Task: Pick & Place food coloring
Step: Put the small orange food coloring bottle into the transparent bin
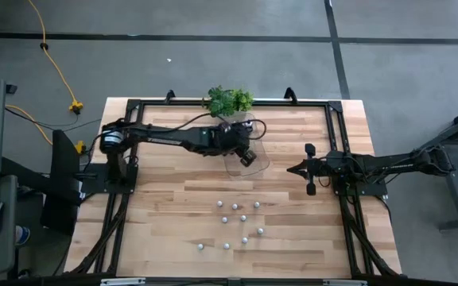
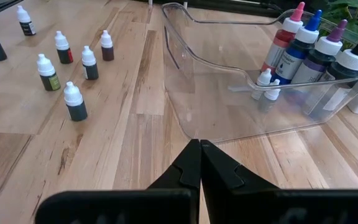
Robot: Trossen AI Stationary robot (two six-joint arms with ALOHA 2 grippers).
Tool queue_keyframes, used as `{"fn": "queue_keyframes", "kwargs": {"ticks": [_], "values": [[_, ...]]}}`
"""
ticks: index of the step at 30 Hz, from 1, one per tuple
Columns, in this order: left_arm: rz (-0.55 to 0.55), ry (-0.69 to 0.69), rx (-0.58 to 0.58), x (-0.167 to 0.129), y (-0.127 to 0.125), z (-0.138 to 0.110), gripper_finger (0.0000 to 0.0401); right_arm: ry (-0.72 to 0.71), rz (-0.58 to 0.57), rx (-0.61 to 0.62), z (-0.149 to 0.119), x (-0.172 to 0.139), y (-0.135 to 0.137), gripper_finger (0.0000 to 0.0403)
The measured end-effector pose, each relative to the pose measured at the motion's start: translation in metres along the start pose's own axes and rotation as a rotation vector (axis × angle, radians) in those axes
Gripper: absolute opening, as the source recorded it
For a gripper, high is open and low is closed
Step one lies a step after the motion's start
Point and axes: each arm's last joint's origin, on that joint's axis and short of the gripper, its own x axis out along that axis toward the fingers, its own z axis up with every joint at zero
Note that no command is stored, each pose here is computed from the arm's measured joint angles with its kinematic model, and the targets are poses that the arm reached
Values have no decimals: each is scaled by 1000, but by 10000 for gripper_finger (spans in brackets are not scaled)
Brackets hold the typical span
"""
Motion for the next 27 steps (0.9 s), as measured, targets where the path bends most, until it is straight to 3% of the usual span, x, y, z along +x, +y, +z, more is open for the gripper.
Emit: {"fn": "queue_keyframes", "kwargs": {"ticks": [8,12,19,27], "values": [[-82,7,250,-71,-14,-2,93,0,0,0,0,0,0,0],[-210,-4,353,-107,-13,-14,93,-1,0,0,0,0,0,0],[-453,11,484,-144,4,-64,93,2,1,0,0,0,0,0],[-781,-45,644,-147,8,-127,93,-1,0,0,0,0,0,0]]}}
